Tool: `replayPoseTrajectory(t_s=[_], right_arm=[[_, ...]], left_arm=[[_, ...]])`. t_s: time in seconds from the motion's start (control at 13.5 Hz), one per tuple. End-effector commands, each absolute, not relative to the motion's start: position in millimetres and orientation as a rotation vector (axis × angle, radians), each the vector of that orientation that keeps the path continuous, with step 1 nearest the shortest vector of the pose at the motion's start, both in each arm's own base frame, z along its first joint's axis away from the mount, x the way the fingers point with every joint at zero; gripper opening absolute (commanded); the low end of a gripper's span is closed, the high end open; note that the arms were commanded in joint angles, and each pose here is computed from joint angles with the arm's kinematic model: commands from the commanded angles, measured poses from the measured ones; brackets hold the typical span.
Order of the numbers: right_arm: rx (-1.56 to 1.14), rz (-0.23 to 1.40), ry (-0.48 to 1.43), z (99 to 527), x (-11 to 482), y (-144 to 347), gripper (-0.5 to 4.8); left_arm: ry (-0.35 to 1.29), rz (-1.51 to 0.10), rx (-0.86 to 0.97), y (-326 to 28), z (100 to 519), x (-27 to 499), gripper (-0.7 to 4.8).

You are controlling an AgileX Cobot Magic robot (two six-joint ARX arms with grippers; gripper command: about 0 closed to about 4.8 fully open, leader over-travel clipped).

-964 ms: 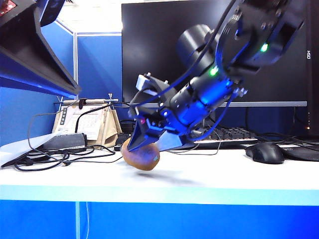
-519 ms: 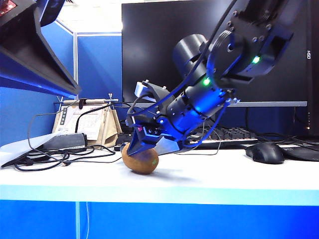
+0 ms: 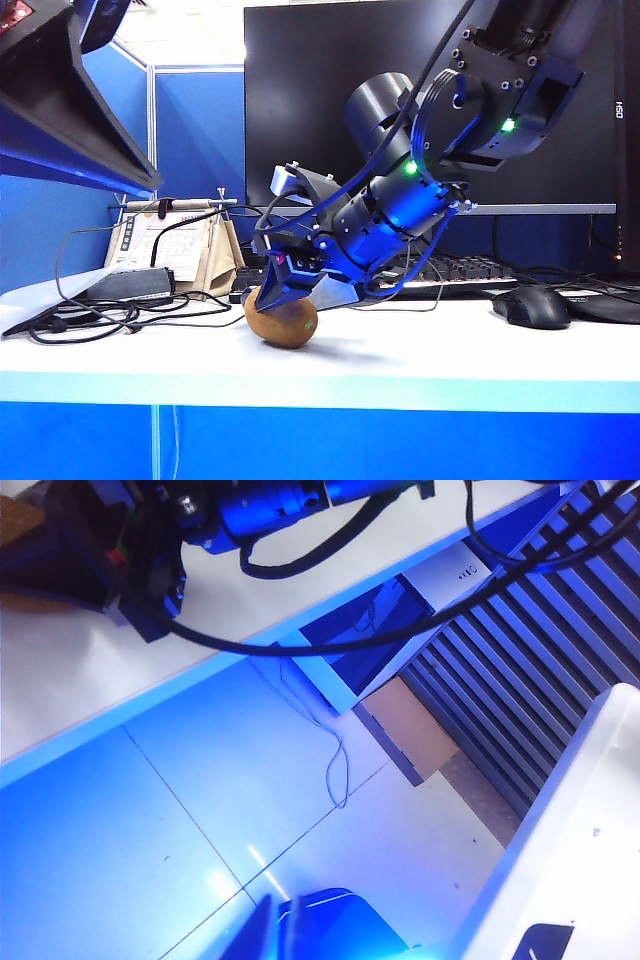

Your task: Pick up the kiwi and place it near the upside-down mouse.

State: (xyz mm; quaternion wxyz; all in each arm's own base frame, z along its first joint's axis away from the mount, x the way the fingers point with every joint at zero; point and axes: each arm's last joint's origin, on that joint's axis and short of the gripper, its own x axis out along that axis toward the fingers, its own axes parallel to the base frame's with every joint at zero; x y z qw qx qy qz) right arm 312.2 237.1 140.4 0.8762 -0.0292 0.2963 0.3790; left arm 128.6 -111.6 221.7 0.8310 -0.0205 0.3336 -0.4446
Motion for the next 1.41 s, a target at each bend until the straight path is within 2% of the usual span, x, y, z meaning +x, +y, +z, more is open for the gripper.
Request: replayPoseTrajectory(t_s=[0.07, 0.3, 0.59, 0.67, 0.74, 0.96, 1.04, 1.19, 1.26, 1.34, 1.41], right_arm=[[-0.066, 0.764, 0.602, 146, 312, 236, 4.25], [-0.069, 0.75, 0.553, 162, 311, 235, 4.34], [-0.052, 0.764, 0.403, 217, 299, 226, 4.28], [-0.048, 0.746, 0.373, 227, 295, 222, 3.92], [-0.037, 0.711, 0.311, 249, 284, 213, 2.97], [-0.014, 0.593, 0.188, 281, 251, 184, 2.55], [-0.004, 0.512, 0.141, 289, 230, 166, 1.88], [0.014, 0.429, 0.087, 290, 196, 138, 1.35], [0.024, 0.404, 0.073, 287, 182, 126, 1.08], [0.036, 0.352, 0.063, 280, 163, 110, 0.54], [0.065, 0.308, 0.061, 271, 146, 97, 0.42]], left_arm=[[0.659, -0.957, -0.047, -111, 229, 127, 0.3], [0.516, -0.93, -0.04, -100, 246, 116, 0.3], [0.196, -0.624, -0.073, -59, 276, 78, 0.3], [0.183, -0.589, -0.074, -54, 276, 73, 0.3], [0.182, -0.51, -0.068, -44, 272, 64, 0.3], [0.226, -0.41, -0.135, -38, 253, 60, 0.3], [0.261, -0.347, -0.25, -40, 237, 64, 0.3], [0.323, -0.275, -0.371, -43, 214, 71, 0.3], [0.328, -0.273, -0.374, -45, 206, 73, 0.3], [0.321, -0.251, -0.37, -47, 195, 76, 0.3], [0.333, -0.229, -0.359, -48, 182, 79, 0.3]])
